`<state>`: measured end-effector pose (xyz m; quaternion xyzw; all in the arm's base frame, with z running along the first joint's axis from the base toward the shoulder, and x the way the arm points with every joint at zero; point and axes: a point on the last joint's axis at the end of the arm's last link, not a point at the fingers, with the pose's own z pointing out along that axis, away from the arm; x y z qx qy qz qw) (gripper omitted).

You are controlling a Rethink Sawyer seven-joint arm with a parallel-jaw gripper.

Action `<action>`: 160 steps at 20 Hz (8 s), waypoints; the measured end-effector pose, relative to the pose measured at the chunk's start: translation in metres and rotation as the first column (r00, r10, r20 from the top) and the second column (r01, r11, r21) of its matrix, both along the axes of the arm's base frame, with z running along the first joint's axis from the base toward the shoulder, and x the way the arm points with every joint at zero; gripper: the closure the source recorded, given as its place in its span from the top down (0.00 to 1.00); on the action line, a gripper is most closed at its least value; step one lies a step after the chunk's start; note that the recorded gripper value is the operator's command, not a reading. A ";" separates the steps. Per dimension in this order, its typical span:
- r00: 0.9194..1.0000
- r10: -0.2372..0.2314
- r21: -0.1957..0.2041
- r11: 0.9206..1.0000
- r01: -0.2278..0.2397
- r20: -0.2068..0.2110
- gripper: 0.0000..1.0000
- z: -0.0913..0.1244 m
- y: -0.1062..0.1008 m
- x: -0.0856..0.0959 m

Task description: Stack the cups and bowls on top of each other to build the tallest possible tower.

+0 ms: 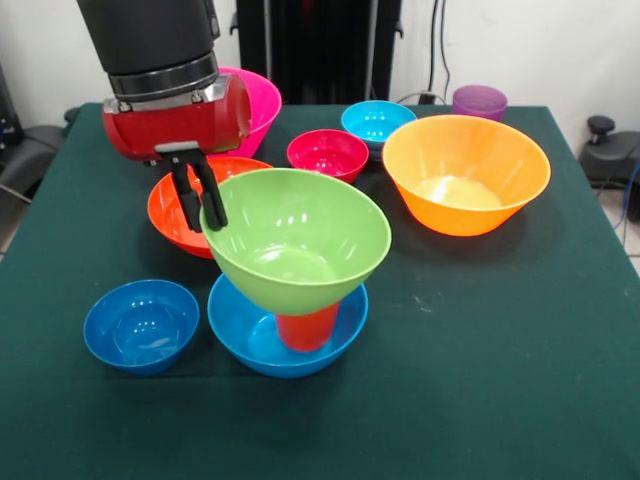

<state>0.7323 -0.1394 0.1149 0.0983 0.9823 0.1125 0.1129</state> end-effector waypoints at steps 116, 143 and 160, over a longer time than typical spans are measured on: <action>0.996 -0.010 -0.178 0.984 -0.006 -0.088 1.00 -0.050 0.192 -0.106; 0.989 -0.097 -0.128 0.988 0.082 -0.111 1.00 -0.097 0.147 -0.140; 0.979 -0.138 -0.124 0.985 0.120 -0.147 1.00 -0.124 0.093 -0.162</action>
